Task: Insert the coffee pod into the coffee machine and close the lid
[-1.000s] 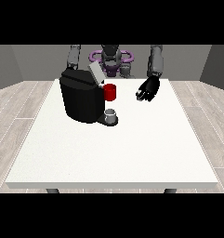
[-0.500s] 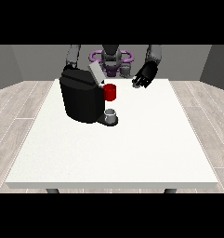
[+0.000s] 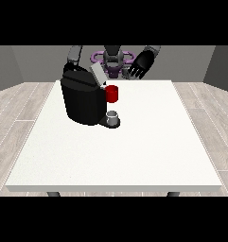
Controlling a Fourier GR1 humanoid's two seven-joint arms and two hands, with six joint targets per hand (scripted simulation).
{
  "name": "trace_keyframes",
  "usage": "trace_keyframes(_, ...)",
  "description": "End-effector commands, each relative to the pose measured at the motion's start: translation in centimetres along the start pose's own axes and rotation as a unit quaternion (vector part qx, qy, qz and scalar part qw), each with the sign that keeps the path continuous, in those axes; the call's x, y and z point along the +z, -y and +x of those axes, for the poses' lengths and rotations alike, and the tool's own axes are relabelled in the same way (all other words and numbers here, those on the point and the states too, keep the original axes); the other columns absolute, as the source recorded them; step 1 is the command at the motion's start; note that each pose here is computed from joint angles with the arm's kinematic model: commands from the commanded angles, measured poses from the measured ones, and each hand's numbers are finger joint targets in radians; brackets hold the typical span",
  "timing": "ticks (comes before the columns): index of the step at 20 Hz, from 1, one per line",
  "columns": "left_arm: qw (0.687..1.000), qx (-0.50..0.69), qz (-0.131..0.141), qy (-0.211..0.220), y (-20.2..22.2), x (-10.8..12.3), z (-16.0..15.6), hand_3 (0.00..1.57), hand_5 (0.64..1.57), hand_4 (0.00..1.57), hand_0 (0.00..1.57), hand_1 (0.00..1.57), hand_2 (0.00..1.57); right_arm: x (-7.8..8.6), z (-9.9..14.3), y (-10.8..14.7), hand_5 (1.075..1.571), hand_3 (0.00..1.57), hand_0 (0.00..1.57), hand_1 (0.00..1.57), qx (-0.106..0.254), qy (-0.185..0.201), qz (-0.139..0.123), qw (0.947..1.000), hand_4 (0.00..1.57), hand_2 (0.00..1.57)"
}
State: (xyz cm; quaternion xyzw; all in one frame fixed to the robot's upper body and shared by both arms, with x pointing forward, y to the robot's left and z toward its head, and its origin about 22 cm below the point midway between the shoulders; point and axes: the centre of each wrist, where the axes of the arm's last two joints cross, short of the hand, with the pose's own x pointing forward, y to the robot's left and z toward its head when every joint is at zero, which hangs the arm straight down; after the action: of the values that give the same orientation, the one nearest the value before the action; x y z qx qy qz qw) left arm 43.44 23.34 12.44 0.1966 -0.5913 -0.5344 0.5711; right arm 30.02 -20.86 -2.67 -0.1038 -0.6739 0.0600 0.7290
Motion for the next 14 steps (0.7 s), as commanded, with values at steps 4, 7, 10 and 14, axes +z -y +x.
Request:
trace_keyframes(4, 0.998, 0.039, 0.045, -0.015, -6.1, 0.0, 2.2, 1.27, 1.571, 0.5, 1.23, 1.23, 1.26, -0.5, 2.1, -0.2, 1.571, 0.0, 0.0, 0.0, -0.008, 0.025, 0.003, 0.9997, 0.0, 0.0)
trace_keyframes(7, 0.997, 0.034, 0.067, -0.006, -6.7, -0.5, 3.8, 1.27, 1.571, 0.49, 1.27, 1.27, 1.3, -1.5, 3.5, 1.3, 1.571, 0.0, 0.0, 0.0, 0.013, 0.041, 0.001, 0.9991, 0.0, 0.0)
trace_keyframes(10, 0.994, 0.004, 0.107, 0.004, -11.9, 1.2, 4.7, 1.27, 1.571, 0.48, 1.17, 1.17, 1.25, -2.0, 4.7, 0.3, 1.571, 0.0, 0.0, 0.0, -0.004, 0.084, 0.001, 0.9965, 0.0, 0.0)
trace_keyframes(14, 0.994, -0.001, 0.113, -0.007, -11.6, 0.7, 5.3, 1.25, 1.571, 0.48, 1.25, 1.25, 1.3, -3.4, 7.2, 2.0, 1.571, 0.0, 0.0, 0.0, -0.008, 0.088, -0.017, 0.996, 0.19, 0.0)
